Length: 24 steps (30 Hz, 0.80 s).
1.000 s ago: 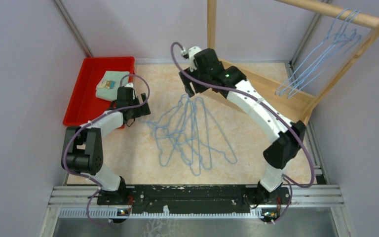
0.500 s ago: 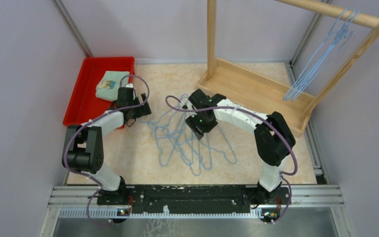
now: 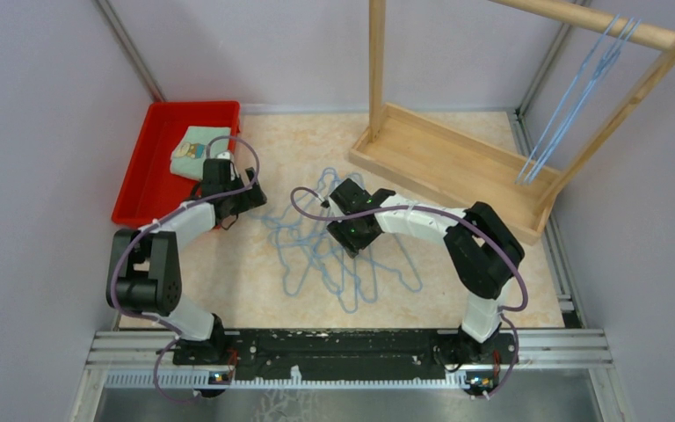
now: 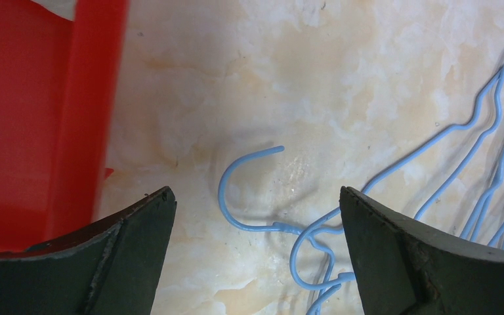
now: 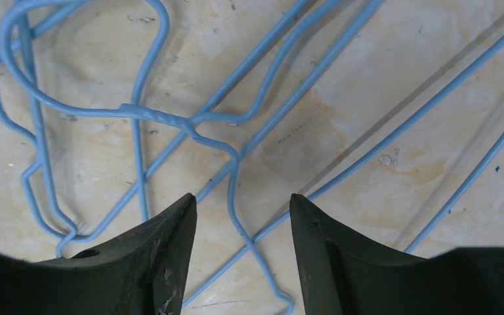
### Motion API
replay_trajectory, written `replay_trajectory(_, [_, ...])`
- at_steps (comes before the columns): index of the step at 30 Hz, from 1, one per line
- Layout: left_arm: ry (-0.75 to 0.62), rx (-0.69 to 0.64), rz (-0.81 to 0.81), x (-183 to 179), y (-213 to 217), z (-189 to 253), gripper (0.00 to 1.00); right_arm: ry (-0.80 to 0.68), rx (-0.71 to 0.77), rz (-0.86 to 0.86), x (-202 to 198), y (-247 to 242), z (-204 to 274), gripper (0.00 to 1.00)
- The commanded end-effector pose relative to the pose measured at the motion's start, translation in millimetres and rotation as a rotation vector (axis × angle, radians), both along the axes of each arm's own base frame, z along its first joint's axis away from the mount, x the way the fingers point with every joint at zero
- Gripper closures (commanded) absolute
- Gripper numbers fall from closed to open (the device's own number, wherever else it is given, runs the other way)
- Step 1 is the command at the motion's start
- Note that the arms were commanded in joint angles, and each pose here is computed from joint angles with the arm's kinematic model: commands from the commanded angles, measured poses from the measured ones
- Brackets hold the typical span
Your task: Organize the hangers
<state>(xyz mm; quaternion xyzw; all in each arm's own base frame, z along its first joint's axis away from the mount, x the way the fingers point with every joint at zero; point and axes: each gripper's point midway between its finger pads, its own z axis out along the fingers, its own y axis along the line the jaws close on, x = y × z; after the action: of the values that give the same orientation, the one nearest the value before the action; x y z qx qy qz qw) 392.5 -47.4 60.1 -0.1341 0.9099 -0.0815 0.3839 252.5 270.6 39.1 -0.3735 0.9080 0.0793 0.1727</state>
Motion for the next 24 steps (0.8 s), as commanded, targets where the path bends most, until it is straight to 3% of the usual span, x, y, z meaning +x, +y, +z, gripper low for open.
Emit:
replay_trajectory(1, [-0.03, 0.012, 0.015, -6, 11, 13, 0.0, -0.133, 0.029, -0.041, 25, 4, 11, 0.47])
replay_trajectory(5, [-0.035, 0.02, 0.025, -11, 14, 15, 0.0, -0.104, 0.038, -0.024, 24, 7, 1, 0.58])
replay_trajectory(9, [-0.031, 0.018, 0.043, -16, 17, 13, 0.0, -0.047, 0.046, -0.012, 18, 7, -8, 0.78])
replay_trajectory(19, [-0.031, 0.021, 0.058, -20, 22, 14, 0.0, 0.02, 0.054, -0.007, 4, 2, -31, 0.71])
replay_trajectory(24, [-0.031, 0.021, 0.064, -23, 22, 15, 0.0, 0.013, 0.053, -0.013, 10, 2, -13, 1.0])
